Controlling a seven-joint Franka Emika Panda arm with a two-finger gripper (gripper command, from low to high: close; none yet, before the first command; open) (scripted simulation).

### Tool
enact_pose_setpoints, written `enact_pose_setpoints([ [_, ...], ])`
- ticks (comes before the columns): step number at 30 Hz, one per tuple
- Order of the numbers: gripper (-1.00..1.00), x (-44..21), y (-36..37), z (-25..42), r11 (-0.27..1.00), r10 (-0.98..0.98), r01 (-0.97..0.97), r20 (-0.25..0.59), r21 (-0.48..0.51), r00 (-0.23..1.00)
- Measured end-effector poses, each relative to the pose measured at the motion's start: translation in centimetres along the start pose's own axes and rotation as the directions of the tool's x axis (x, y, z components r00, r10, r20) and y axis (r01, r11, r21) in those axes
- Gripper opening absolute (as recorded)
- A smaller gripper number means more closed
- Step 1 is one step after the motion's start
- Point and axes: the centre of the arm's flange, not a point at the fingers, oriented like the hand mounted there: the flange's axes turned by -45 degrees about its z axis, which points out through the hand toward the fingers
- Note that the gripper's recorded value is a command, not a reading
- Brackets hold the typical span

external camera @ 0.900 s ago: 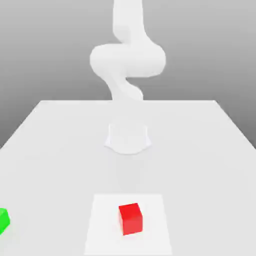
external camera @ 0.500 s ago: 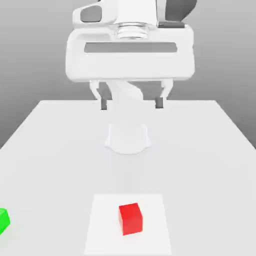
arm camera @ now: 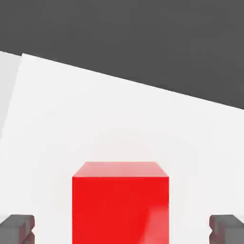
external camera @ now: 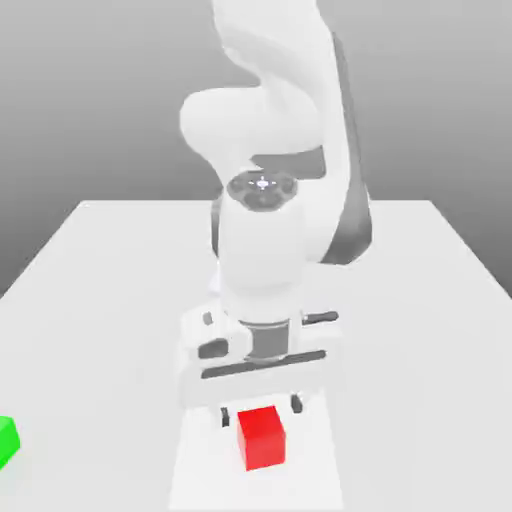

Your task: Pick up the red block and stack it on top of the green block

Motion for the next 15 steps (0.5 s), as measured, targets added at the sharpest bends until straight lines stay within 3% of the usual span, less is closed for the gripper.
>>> enact_pose_setpoints([
  [1, -1.00, -0.1, 0.0, 0.6, 1.000, 0.000, 0.000, 0.000, 0.000, 1.000],
  [8, -1.00, 0.0, 0.0, 0.4, 1.000, 0.000, 0.000, 0.001, 0.000, 1.000],
  [15, -1.00, 0.1, 2.0, -5.6, 1.000, 0.018, -0.018, 0.004, 0.003, 1.000],
])
